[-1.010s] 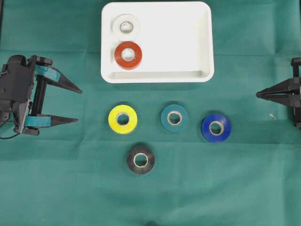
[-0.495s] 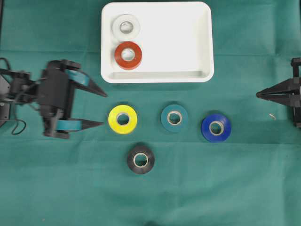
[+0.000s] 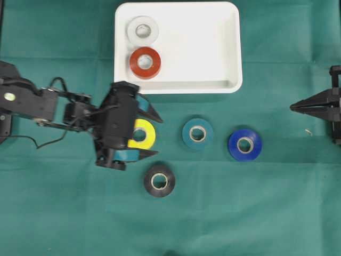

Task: Put the tape into the white case with the left arm.
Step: 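Reach the left gripper over the yellow roll toward the teal roll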

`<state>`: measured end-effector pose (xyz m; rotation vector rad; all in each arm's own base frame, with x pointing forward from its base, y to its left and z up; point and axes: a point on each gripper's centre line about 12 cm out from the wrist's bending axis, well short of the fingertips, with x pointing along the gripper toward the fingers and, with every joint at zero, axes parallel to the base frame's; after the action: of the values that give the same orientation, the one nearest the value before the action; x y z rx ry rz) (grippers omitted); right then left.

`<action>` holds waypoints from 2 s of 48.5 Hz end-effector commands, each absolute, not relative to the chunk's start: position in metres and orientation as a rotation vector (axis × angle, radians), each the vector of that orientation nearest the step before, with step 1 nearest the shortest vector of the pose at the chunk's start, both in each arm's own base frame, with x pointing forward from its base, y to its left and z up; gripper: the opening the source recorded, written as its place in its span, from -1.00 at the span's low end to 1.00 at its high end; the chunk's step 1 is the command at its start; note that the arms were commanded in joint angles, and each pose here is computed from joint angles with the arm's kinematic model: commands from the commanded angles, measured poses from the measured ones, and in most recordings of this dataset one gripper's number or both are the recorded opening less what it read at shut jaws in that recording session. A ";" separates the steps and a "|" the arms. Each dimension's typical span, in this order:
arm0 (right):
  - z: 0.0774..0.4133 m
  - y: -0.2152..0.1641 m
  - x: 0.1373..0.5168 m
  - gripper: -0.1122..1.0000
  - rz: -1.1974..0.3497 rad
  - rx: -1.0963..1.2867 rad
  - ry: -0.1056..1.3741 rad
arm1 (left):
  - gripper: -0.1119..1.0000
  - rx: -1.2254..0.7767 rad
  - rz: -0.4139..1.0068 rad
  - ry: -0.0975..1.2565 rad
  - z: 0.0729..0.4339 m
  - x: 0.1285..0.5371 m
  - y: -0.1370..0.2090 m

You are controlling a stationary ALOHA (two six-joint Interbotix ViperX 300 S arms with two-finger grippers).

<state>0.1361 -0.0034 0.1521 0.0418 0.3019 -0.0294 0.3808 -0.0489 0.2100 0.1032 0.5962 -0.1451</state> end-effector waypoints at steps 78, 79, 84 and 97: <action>0.157 -0.004 0.138 -0.97 -0.030 0.041 0.288 | 0.70 0.103 -0.120 0.884 0.123 0.480 -0.044; 0.157 -0.004 0.138 -0.97 -0.029 0.039 0.288 | 0.70 0.104 -0.122 0.883 0.124 0.481 -0.044; 0.156 -0.004 0.138 -0.97 -0.029 0.039 0.290 | 0.70 0.106 -0.126 0.886 0.121 0.483 -0.047; 0.157 -0.004 0.138 -0.97 -0.030 0.041 0.288 | 0.70 0.107 -0.128 0.901 0.111 0.486 -0.048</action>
<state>0.1361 -0.0034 0.1519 0.0418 0.3035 -0.0296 0.4808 -0.0481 0.1004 0.1091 0.9314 -0.1302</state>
